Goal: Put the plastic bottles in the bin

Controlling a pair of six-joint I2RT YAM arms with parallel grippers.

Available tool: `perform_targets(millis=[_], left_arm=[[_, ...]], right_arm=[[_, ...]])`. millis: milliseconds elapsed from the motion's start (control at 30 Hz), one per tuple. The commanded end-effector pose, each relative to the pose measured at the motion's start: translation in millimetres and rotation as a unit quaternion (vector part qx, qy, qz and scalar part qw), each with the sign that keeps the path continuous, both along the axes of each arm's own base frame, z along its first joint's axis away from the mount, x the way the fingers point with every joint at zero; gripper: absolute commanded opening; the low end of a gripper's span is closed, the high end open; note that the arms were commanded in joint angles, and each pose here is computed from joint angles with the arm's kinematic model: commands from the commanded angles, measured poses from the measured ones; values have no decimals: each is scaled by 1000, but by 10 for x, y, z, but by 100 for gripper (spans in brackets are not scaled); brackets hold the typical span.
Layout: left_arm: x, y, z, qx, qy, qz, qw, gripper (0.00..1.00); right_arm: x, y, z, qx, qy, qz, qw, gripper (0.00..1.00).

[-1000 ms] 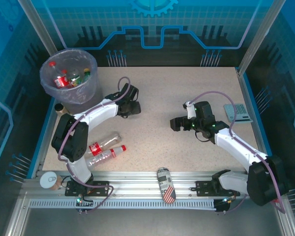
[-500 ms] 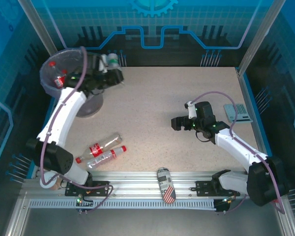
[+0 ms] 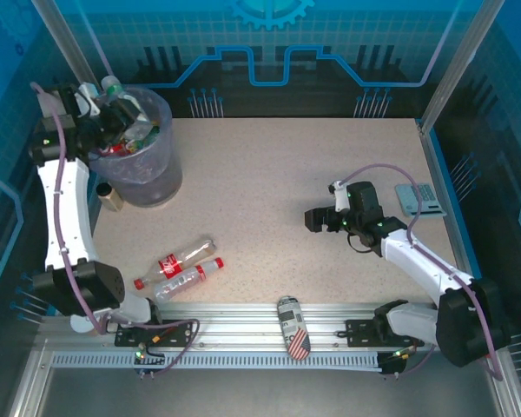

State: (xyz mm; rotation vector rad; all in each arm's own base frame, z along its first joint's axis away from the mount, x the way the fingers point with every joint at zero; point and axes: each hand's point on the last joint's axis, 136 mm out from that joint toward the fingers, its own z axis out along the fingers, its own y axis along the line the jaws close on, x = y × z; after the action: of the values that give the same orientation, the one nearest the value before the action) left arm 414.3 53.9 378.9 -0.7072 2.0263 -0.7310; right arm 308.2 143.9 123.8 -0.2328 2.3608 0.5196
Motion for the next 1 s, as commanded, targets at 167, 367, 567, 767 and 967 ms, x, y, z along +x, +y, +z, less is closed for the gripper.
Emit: perform_targets(millis=[167, 367, 567, 767, 967], left_arm=[[226, 225, -256, -14, 44, 13, 999, 0], [357, 302, -564, -7, 86, 9, 996, 0], [399, 376, -744, 8, 113, 11, 994, 0], [384, 364, -978, 18, 141, 3, 990, 24], [375, 352, -1060, 29, 148, -3, 989, 55]], right_arm=[[22, -98, -27, -11, -6, -13, 1000, 100], [46, -112, 15, -23, -11, -5, 1000, 100], [57, -100, -7, -24, -8, 1, 1000, 100], [66, -108, 19, -29, -10, 2, 1000, 100], [86, -88, 16, -27, -6, 5, 1000, 100]])
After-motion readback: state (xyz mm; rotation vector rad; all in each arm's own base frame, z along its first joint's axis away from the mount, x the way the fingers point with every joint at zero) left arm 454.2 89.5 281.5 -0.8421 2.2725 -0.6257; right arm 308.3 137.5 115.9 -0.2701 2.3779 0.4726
